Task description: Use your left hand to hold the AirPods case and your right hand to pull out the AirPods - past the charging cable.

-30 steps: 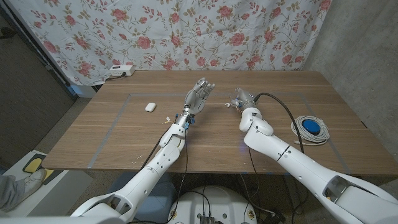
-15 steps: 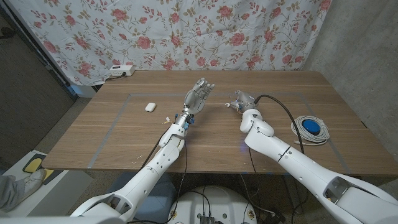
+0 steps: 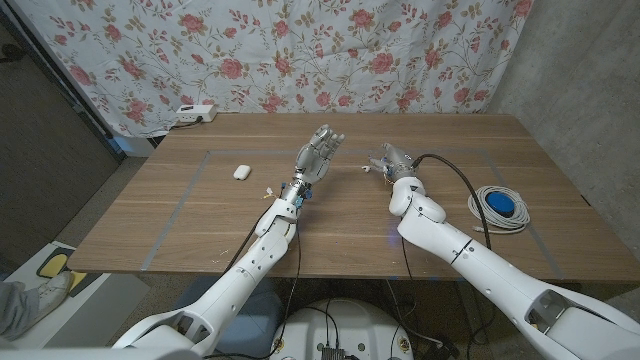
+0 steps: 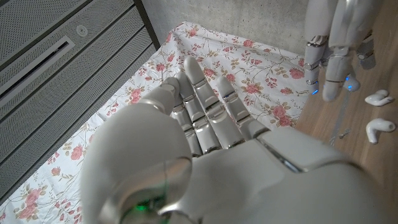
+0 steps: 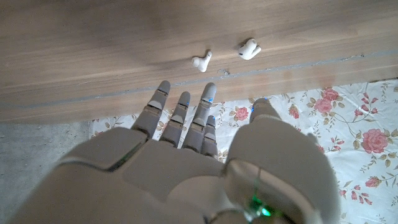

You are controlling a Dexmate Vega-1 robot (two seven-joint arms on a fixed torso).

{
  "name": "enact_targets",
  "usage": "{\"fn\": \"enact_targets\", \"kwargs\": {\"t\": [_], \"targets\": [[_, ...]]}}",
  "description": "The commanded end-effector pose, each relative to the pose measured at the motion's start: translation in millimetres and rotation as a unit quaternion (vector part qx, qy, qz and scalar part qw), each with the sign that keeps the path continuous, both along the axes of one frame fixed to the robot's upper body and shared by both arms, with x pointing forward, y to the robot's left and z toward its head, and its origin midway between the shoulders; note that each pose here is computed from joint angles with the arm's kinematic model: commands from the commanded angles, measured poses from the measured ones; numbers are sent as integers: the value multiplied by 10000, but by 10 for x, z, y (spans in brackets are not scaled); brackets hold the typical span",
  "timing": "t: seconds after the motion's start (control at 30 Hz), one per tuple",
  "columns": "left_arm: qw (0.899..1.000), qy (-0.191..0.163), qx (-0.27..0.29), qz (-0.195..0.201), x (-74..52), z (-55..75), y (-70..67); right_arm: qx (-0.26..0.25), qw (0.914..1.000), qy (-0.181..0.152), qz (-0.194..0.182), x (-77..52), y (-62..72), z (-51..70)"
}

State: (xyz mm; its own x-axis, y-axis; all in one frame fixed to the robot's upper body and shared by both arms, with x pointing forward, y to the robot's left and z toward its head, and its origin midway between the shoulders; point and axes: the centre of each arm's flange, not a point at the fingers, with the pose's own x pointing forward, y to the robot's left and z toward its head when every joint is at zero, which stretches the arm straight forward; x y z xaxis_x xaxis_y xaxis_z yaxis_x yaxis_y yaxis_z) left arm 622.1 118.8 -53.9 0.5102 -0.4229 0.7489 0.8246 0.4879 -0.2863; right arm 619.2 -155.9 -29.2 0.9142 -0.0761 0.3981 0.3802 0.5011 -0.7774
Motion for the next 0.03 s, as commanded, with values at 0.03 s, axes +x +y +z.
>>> {"fn": "enact_targets", "kwargs": {"t": [0.03], "targets": [[10000, -3, -11, 27, -22, -5, 37, 518, 9985, -201, 36, -67, -141, -3]]}}
